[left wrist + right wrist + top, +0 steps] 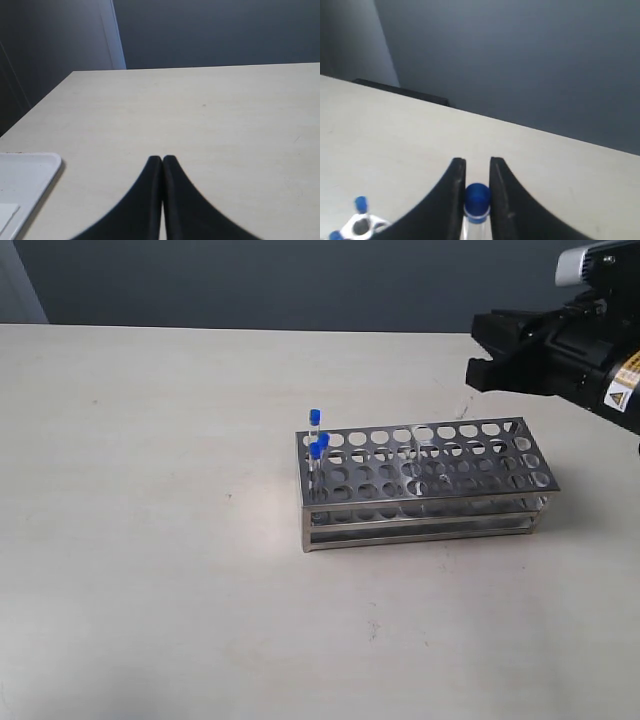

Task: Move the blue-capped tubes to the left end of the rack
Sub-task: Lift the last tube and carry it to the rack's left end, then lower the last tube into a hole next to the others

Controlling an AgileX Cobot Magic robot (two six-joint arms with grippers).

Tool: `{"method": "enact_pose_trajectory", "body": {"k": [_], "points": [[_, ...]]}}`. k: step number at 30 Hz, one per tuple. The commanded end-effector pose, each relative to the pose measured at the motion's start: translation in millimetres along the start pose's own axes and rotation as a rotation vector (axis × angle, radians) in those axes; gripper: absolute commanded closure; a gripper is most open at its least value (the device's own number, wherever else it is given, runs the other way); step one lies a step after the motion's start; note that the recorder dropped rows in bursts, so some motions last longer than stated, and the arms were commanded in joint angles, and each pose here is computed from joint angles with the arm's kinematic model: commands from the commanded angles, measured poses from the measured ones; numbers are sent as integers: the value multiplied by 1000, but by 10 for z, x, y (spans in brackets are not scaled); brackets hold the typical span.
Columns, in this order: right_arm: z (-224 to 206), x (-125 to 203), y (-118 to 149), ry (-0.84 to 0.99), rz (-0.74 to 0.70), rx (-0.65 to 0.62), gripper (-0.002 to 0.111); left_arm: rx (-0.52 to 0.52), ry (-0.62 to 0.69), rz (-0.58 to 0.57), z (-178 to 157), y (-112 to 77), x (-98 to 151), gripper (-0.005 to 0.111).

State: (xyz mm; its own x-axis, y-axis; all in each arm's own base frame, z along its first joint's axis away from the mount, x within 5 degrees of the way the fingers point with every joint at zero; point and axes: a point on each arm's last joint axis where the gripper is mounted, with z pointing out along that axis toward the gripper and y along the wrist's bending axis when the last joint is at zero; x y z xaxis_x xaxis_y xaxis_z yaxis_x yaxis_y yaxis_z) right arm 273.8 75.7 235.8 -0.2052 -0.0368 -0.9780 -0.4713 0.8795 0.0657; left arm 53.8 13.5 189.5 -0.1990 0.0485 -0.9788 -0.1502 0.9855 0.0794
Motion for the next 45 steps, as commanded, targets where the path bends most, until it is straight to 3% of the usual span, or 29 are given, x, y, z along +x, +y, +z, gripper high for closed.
{"method": "enact_pose_trajectory", "body": {"k": [1,5,12,35,45], "points": [[-33,-47,269,-12,-12,-240,108,5,-12,1,-3,-3,-4,106],[-41,-65,521,-38,-31,-390,108,5,-12,1,-3,-3,-4,106],[14,31,753,12,-40,-461,108,5,-12,1,-3,-3,-4,106],[255,300,796,-5,59,-515,108,5,-14,1,-3,-4,-6,106],[483,256,960,25,-41,-533,108,5,-14,1,-3,-4,-6,106]]}}
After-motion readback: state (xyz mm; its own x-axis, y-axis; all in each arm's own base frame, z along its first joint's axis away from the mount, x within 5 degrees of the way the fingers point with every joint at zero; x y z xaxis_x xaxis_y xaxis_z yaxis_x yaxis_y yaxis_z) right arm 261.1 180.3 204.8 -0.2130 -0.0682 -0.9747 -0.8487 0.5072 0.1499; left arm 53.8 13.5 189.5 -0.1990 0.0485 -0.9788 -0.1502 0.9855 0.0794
